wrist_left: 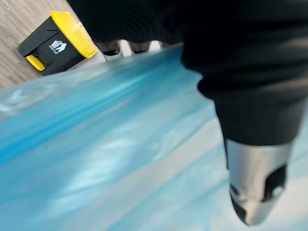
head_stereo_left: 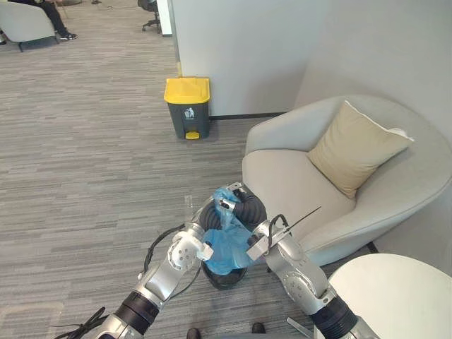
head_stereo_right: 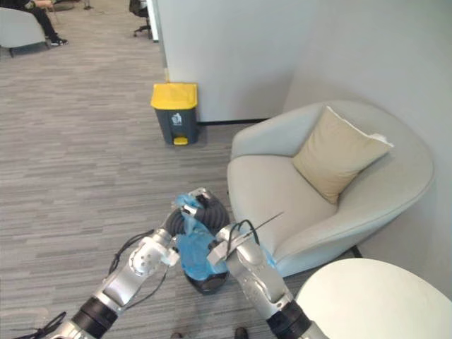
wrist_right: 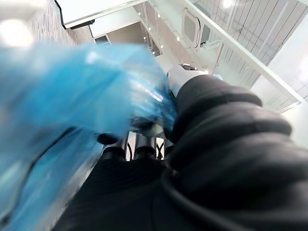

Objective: Gather rubbish on tea table into small bin, then transfer packed bag to large trash can.

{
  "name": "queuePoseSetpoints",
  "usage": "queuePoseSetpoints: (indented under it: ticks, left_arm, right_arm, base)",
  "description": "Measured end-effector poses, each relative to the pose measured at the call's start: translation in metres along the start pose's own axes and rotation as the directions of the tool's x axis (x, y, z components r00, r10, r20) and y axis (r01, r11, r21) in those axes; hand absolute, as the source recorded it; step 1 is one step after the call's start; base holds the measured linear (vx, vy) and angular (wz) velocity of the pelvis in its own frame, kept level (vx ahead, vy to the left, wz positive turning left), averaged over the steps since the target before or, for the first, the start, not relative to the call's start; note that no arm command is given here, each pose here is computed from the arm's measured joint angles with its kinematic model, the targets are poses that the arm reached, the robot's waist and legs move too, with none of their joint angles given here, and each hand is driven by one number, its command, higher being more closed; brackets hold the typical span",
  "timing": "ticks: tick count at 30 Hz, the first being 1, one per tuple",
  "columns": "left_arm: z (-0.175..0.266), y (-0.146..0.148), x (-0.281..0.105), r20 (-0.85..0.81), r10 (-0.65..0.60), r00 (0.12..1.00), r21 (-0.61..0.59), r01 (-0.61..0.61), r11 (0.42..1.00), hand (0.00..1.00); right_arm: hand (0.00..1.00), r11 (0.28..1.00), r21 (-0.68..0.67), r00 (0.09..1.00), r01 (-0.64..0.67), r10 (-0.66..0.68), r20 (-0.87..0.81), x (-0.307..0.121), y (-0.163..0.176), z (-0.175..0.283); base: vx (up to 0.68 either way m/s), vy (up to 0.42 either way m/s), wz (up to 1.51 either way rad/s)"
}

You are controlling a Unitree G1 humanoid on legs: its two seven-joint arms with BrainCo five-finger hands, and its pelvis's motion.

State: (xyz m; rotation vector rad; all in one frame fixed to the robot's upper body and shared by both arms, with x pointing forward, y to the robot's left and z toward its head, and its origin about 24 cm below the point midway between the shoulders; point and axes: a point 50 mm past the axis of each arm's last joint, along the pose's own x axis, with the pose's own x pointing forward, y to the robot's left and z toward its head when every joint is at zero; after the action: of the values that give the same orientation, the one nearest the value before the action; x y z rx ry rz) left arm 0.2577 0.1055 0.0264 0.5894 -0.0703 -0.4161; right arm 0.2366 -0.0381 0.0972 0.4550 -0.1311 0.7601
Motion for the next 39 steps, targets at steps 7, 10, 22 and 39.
queuePoseSetpoints:
  ticks: [7,10,22,39]
  left_arm:
    - [-0.016,-0.004,-0.002,-0.068,-0.018,0.998,0.016,0.019,1.000,0.00]
    - [-0.018,-0.007,-0.003,-0.076,-0.034,0.997,0.011,0.035,0.999,0.00]
    - [-0.023,-0.019,-0.006,-0.115,-0.014,0.993,-0.019,0.012,1.000,1.00]
    - [-0.039,-0.053,0.000,-0.258,0.012,0.966,-0.014,-0.016,1.000,1.00]
  right_arm:
    - [1.00,0.998,0.006,0.998,-0.062,0.062,0.020,0.011,0.009,0.007]
    - [1.00,0.996,0.000,0.996,-0.087,0.087,0.024,0.015,0.013,0.009]
    - [1.00,0.979,-0.004,0.978,-0.203,0.203,0.046,0.031,0.037,0.016]
    - [1.00,0.981,0.045,0.982,-0.190,0.190,0.013,0.034,0.050,0.002]
  base:
    - [-0.01,0.003,-0.12]
    - [0.00,-0.001,-0.04]
    - [0.00,0.000,0.00]
    - [0.00,-0.001,-0.02]
